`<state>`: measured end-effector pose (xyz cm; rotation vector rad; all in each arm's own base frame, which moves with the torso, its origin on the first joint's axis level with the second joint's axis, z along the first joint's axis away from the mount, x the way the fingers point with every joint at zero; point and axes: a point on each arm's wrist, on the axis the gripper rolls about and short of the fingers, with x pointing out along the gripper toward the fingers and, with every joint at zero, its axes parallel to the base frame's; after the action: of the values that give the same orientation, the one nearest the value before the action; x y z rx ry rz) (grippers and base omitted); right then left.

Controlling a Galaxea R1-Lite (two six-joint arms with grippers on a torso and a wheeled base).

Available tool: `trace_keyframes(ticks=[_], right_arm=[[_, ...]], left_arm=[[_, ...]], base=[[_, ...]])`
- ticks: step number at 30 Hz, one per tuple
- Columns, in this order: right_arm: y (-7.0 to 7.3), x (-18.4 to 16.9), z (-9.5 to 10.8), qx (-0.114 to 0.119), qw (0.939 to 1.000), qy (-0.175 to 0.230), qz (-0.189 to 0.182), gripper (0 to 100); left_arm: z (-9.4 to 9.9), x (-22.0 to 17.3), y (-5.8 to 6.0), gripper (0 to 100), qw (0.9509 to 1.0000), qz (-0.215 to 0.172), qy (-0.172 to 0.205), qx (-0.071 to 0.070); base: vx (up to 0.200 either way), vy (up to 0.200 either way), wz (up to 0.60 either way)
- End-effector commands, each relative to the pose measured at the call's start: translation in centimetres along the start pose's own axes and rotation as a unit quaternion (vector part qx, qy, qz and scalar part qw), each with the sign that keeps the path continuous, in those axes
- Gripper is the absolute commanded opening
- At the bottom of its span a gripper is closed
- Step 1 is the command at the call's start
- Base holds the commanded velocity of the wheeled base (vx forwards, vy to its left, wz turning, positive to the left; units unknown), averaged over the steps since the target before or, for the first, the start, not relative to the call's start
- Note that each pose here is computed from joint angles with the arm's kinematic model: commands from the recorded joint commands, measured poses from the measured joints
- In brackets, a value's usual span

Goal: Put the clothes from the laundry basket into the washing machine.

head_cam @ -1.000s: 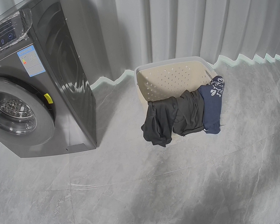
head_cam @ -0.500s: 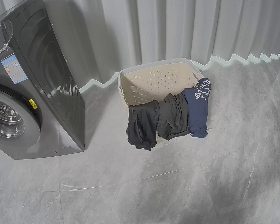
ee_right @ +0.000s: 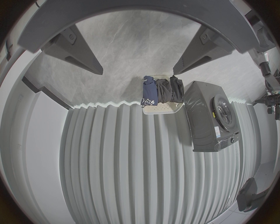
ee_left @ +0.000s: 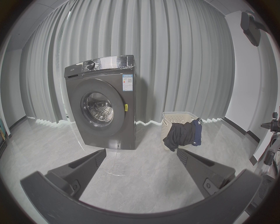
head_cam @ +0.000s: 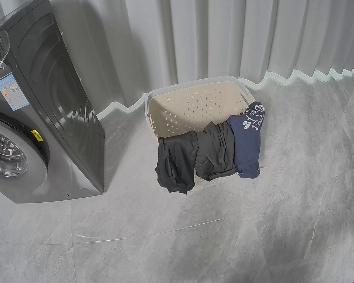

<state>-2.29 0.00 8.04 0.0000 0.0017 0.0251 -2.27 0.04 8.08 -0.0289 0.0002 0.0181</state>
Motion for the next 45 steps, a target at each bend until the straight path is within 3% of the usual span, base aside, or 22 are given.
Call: trace_keyframes(ticks=[1,19,31,40,45], right_arm=[[0.0,0.0,-0.48,0.0,1.0,0.0,0.0,100],[0.0,0.0,-0.48,0.0,1.0,0.0,0.0,100],[0.0,0.0,-0.48,0.0,1.0,0.0,0.0,100],[0.0,0.0,-0.48,0.0,1.0,0.0,0.0,100],[0.0,0.0,-0.48,0.0,1.0,0.0,0.0,100]], left_arm=[[-0.48,-0.01,0.01,100,1.0,0.0,0.0,0.0],[-0.48,-0.01,0.01,100,1.0,-0.001,0.0,0.001],[-0.48,-0.01,0.01,100,1.0,-0.001,0.0,0.002],[-0.48,-0.01,0.01,100,1.0,-0.002,0.0,0.003],[-0.48,-0.01,0.01,100,1.0,-0.001,0.0,0.004]], base=[[0.0,-0.2,0.0],[0.0,-0.033,0.0],[0.2,0.0,0.0],[0.0,0.0,0.0],[0.0,0.2,0.0]])
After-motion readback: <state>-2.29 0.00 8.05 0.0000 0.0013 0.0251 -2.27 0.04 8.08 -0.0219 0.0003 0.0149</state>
